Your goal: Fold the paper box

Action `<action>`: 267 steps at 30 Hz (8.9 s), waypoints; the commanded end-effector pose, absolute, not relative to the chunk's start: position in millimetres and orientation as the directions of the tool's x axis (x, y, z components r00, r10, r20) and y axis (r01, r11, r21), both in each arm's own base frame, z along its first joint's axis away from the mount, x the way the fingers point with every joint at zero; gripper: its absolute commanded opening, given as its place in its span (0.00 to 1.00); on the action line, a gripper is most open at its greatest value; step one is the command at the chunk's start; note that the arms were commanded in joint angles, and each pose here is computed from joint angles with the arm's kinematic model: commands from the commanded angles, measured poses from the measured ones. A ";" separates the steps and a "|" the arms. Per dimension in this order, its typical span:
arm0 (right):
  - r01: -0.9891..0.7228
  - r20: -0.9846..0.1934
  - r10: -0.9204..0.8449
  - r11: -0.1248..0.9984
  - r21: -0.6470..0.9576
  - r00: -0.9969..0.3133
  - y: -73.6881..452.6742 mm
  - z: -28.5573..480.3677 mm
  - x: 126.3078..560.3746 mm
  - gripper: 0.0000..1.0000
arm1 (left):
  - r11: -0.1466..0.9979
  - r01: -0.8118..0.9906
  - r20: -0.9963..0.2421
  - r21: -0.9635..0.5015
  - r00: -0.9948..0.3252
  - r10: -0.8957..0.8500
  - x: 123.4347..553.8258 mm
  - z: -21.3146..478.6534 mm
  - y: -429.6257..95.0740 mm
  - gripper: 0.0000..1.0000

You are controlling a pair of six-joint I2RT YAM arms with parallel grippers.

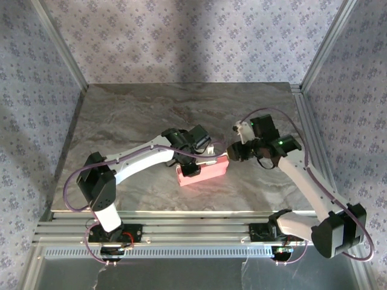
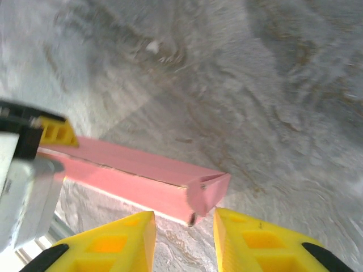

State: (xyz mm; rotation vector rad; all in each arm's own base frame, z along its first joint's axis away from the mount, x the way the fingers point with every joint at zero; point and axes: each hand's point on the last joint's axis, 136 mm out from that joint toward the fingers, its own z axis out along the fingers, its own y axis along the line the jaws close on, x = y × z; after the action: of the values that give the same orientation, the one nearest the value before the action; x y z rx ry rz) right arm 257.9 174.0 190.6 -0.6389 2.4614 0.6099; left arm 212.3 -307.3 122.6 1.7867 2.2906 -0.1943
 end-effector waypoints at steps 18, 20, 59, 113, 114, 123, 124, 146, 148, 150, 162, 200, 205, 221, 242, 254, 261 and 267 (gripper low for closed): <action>-0.609 -0.524 -0.458 0.777 0.155 -0.718 182.7 174.8 283.2 0.26 | 0.214 0.977 -0.285 -0.010 -0.208 0.936 214.6 124.0 -304.5 0.25; -0.612 -0.526 -0.459 0.776 0.155 -0.716 184.2 177.3 284.1 0.24 | 0.217 0.976 -0.287 -0.010 -0.210 0.935 214.9 124.0 -305.3 0.25; -0.462 -0.485 -0.306 0.853 0.242 -0.819 185.4 166.9 273.4 0.00 | 0.337 0.942 -0.317 0.009 -0.316 0.894 243.2 124.4 -304.5 0.34; -0.412 -0.559 -0.208 0.871 0.268 -0.803 180.2 140.5 269.0 0.00 | 0.656 0.750 -0.576 -0.089 -0.576 0.580 252.5 229.8 -291.8 0.54; -0.413 -0.558 -0.209 0.870 0.268 -0.803 180.5 140.9 269.4 0.00 | 0.676 0.729 -0.565 -0.104 -0.603 0.564 251.9 229.9 -284.6 0.53; -0.417 -0.544 -0.218 0.867 0.274 -0.810 183.1 140.1 269.9 0.00 | 0.809 0.581 -0.415 -0.090 -0.760 0.500 228.1 200.0 -211.2 0.46; -0.417 -0.543 -0.218 0.866 0.275 -0.811 183.4 140.0 270.0 0.00 | 0.812 0.576 -0.404 -0.092 -0.767 0.498 226.4 195.5 -209.4 0.46; -0.420 -0.525 -0.227 0.862 0.283 -0.820 183.7 139.6 271.0 0.00 | 0.818 0.548 -0.388 -0.172 -0.801 0.456 250.9 164.3 -233.6 0.38; -0.419 -0.523 -0.227 0.862 0.284 -0.821 183.4 139.3 271.0 0.00 | 0.817 0.550 -0.392 -0.174 -0.799 0.455 252.0 164.7 -235.3 0.37; -0.418 -0.524 -0.225 0.862 0.286 -0.821 183.4 139.6 271.6 0.00 | 0.816 0.551 -0.395 -0.174 -0.798 0.454 253.7 165.0 -236.7 0.35; -0.418 -0.523 -0.223 0.861 0.290 -0.823 183.9 140.2 274.4 0.00 | 0.811 0.553 -0.390 -0.192 -0.801 0.454 257.0 162.8 -243.3 0.16; -0.434 -0.501 -0.242 0.845 0.311 -0.831 187.9 145.8 270.4 0.00 | 0.841 0.124 -0.198 -0.527 -0.980 0.021 275.0 179.6 -252.4 0.00; -0.437 -0.498 -0.247 0.844 0.310 -0.831 188.2 146.0 271.8 0.00 | 0.831 0.089 -0.169 -0.548 -0.986 -0.005 275.6 181.6 -251.3 0.00; -0.436 -0.449 -0.263 0.833 0.340 -0.854 189.6 146.4 270.7 0.00 | 0.807 -0.002 -0.072 -0.590 -0.996 -0.055 274.3 181.2 -249.9 0.00; -0.420 -0.441 -0.257 0.847 0.326 -0.860 186.8 141.8 274.6 0.00 | 0.825 0.051 -0.112 -0.563 -0.994 -0.014 264.9 158.6 -236.0 0.00; -0.414 -0.445 -0.253 0.854 0.316 -0.859 184.9 139.1 274.9 0.00 | 0.828 0.080 -0.143 -0.554 -0.990 0.000 263.3 154.1 -232.5 0.00; -0.426 -0.466 -0.262 0.856 0.292 -0.845 183.7 133.2 271.6 0.00 | 0.828 0.113 -0.194 -0.549 -0.981 0.006 259.9 145.8 -227.7 0.00; -0.447 -0.509 -0.277 0.859 0.248 -0.815 181.3 130.6 268.7 0.00 | 0.830 0.168 -0.253 -0.531 -0.967 0.034 256.6 141.3 -226.3 0.00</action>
State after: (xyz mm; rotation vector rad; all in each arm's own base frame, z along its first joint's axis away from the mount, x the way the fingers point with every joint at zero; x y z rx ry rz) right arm 283.7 188.2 151.3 -0.4932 2.5064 0.5519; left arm 264.1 -231.7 150.6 0.1125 2.7676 -0.8953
